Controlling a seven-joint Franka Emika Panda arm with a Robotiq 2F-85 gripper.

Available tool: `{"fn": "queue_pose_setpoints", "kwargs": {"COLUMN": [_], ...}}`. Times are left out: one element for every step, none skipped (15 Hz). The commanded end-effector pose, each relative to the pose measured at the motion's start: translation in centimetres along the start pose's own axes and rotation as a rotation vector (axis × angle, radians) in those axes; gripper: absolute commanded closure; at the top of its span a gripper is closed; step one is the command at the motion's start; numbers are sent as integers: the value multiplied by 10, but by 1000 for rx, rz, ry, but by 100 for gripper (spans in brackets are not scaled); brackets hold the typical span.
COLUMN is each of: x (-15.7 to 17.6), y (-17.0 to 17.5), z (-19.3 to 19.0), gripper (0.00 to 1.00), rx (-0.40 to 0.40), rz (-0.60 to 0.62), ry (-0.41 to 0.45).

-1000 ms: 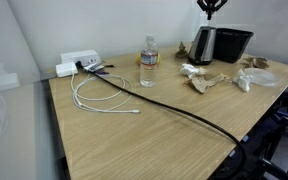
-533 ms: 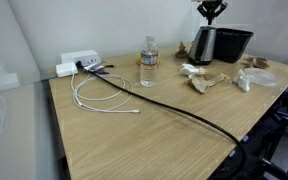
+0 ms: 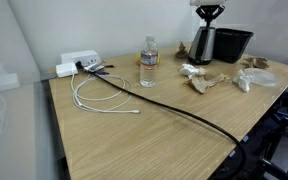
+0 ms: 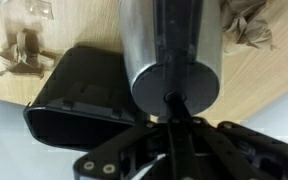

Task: Close the kettle, open it then throw the brown paper in the landfill bin

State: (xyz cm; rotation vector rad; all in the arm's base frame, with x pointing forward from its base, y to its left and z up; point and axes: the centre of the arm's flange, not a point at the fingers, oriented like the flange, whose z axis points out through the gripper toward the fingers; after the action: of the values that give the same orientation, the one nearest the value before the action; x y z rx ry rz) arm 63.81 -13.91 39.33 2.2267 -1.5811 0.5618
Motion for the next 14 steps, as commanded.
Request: {"fn": "queue_pose_setpoints", "kwargs": {"x": [-17, -25, -32, -39, -44, -48, -51, -36, -36, -34, -32, -29, -25, -23], "y": [-2, -3, -4, -3, -2, -1, -1, -3, -1, 0, 2, 5, 6, 7], "z": [-8, -11, -11, -9, -8, -8, -9, 9, 10, 10, 12, 15, 18, 18], "gripper": [100, 100, 100, 100, 100, 100, 100, 100, 100, 100, 100, 100, 100, 100], "rx": [2, -1, -11, -26, -38, -51, -52, -38, -38, -37, -38, -38, -40, -40], "rz": [-7, -17, -26, -35, -43, -48, -51, -49, -45, -45, -42, -38, -36, -31], "ry": [11, 14, 25, 35, 48, 72, 91, 119, 140, 162, 178, 189, 194, 194]}}
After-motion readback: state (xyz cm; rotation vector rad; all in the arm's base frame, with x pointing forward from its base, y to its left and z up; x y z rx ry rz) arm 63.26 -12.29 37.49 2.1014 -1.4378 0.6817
